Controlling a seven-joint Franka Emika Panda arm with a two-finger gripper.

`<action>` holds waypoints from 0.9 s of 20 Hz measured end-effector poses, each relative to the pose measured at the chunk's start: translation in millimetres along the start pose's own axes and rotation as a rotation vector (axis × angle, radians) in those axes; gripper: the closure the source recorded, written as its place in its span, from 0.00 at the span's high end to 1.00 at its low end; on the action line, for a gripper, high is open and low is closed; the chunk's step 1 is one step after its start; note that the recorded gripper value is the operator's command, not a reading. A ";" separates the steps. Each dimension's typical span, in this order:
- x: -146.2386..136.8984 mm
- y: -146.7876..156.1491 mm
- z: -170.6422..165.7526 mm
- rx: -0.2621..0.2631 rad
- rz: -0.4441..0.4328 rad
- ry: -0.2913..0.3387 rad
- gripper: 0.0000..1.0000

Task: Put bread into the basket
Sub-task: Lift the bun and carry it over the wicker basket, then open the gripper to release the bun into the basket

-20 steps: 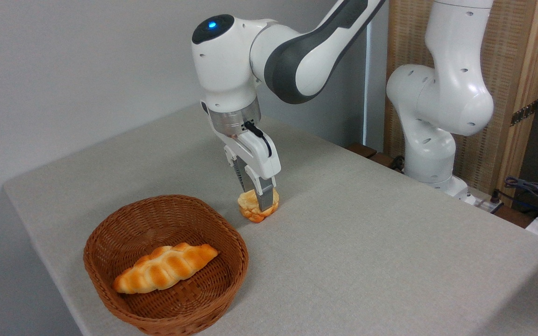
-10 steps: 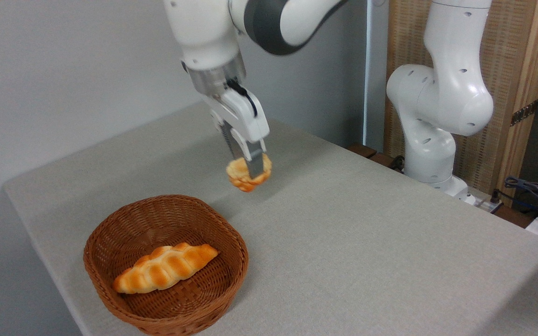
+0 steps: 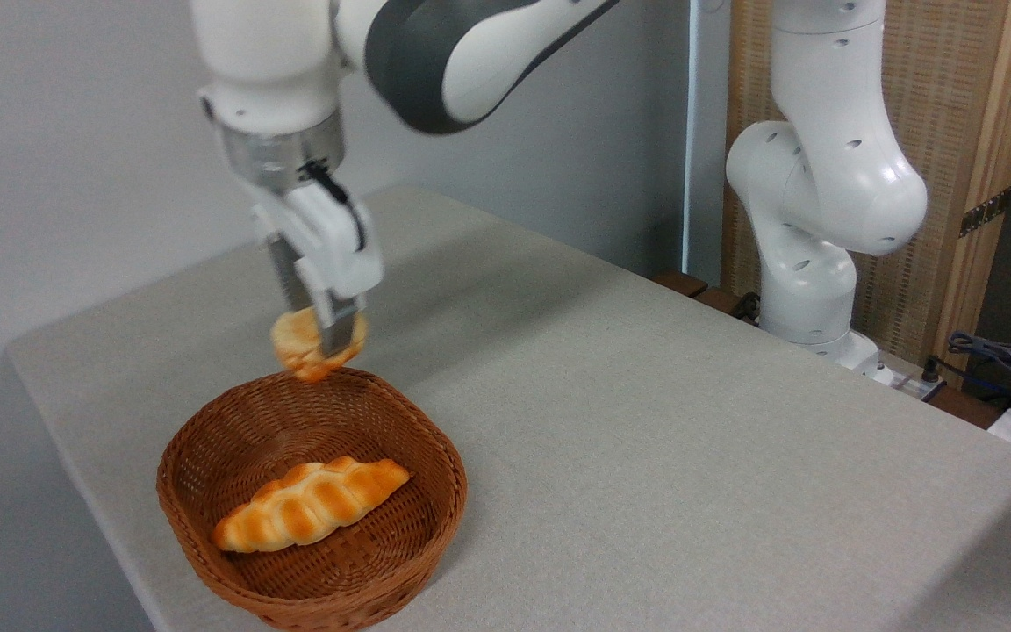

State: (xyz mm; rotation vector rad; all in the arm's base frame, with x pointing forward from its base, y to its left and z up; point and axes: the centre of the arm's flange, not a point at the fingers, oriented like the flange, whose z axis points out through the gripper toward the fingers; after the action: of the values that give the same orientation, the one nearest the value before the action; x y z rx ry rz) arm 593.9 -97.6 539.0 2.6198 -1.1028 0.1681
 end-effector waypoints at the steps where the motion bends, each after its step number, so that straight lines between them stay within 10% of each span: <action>1: 6.5 -5.5 3.9 0.015 0.000 0.018 1.00; 18: 12.6 -10.5 -3.6 0.037 -0.016 0.045 1.00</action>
State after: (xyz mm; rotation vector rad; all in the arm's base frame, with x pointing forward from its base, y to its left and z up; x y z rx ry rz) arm 610.2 -98.1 542.9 2.6431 -1.0733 0.2450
